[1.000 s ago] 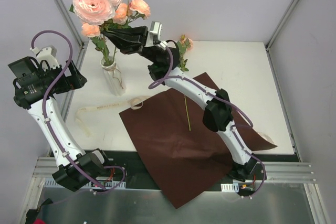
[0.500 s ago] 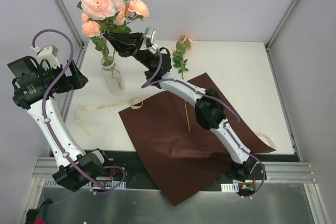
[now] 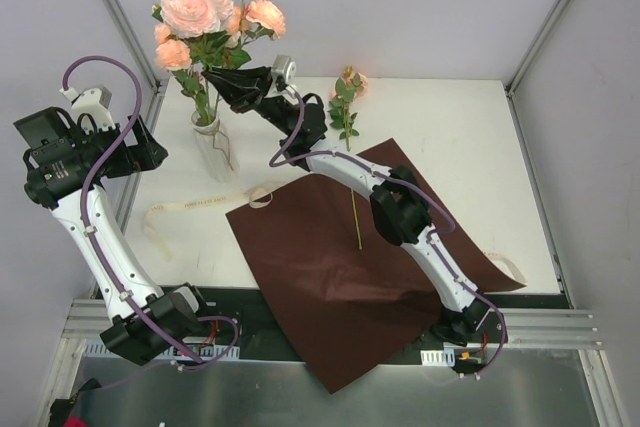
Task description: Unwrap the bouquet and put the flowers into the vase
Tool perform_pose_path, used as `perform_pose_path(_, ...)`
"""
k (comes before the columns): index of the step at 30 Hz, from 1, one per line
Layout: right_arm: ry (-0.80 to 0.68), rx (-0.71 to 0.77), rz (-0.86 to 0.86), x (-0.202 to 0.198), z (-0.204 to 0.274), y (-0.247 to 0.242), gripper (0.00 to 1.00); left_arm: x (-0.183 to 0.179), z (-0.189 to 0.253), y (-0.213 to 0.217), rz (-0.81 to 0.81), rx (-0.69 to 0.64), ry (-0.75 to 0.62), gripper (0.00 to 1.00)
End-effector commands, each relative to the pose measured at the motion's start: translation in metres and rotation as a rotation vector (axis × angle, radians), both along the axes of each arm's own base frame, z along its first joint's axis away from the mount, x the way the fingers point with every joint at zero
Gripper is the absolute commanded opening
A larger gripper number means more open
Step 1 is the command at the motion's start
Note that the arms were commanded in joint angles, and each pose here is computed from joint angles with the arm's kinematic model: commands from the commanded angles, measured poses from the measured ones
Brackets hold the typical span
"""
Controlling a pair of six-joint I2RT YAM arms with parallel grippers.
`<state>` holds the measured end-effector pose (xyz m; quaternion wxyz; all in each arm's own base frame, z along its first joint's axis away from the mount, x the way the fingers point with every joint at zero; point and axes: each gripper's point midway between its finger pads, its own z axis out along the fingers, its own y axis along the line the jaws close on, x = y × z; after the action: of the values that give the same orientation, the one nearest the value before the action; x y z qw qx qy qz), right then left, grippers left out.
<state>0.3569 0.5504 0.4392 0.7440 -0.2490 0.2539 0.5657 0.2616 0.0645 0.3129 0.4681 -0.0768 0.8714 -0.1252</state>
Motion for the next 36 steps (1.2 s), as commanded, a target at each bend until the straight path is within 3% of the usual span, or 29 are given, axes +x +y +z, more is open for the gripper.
perform_pose_path(1, -0.129, 0.151, 0.035, -0.035, 0.052, -0.034, 0.01, -0.004, 0.01, -0.006, -0.028, 0.009, -0.039, 0.99)
perform_pose_path(4, -0.065, 0.056, 0.077, -0.035, 0.025, -0.016, 0.0, -0.004, 0.01, -0.006, -0.028, 0.003, -0.039, 0.99)
perform_pose_path(7, 0.083, -0.144, 0.133, -0.032, -0.01, 0.015, 0.01, -0.003, 0.009, -0.008, -0.031, -0.01, -0.038, 0.99)
perform_pose_path(9, 0.151, -0.284, 0.137, -0.031, -0.041, 0.032, 0.2, -0.003, 0.011, -0.009, -0.032, -0.012, -0.041, 0.99)
perform_pose_path(17, 0.334, -0.545, 0.13, -0.029, -0.074, 0.032, 0.52, -0.003, 0.013, -0.011, -0.036, -0.025, -0.05, 0.99)
perform_pose_path(19, 0.334, -0.55, 0.133, -0.035, -0.058, 0.017, 0.59, -0.002, 0.014, -0.012, -0.039, -0.028, -0.053, 0.99)
perform_pose_path(20, 0.373, -0.595, 0.133, -0.035, -0.081, 0.012, 0.64, -0.003, 0.015, -0.012, -0.038, -0.029, -0.055, 0.99)
perform_pose_path(21, 0.359, -0.577, 0.124, -0.041, -0.061, -0.005, 0.66, -0.002, 0.015, -0.012, -0.036, -0.034, -0.056, 0.99)
perform_pose_path(23, 0.397, -0.676, 0.097, -0.045, -0.099, -0.02, 0.75, -0.002, 0.015, -0.013, -0.04, -0.039, -0.058, 0.99)
perform_pose_path(25, 0.385, -0.737, 0.018, -0.047, -0.101, -0.045, 0.77, -0.002, 0.015, -0.013, -0.037, -0.043, -0.058, 0.99)
perform_pose_path(28, 0.527, -0.861, -0.102, -0.04, -0.14, -0.09, 0.84, -0.002, 0.014, -0.013, -0.026, -0.047, -0.053, 0.99)
perform_pose_path(30, 0.758, -0.88, -0.143, -0.027, -0.167, -0.124, 0.91, -0.002, 0.011, -0.009, 0.0, -0.045, -0.04, 0.99)
perform_pose_path(32, 1.017, -0.955, -0.121, -0.017, -0.199, -0.161, 0.91, -0.001, 0.003, 0.008, 0.1, -0.029, 0.001, 0.99)
perform_pose_path(34, 1.158, -1.01, -0.129, -0.01, -0.232, -0.187, 0.86, 0.002, -0.006, 0.022, 0.172, -0.027, 0.04, 0.99)
perform_pose_path(36, 1.21, -1.062, -0.403, 0.012, -0.266, -0.234, 0.84, 0.003, -0.01, 0.03, 0.224, -0.036, 0.058, 0.99)
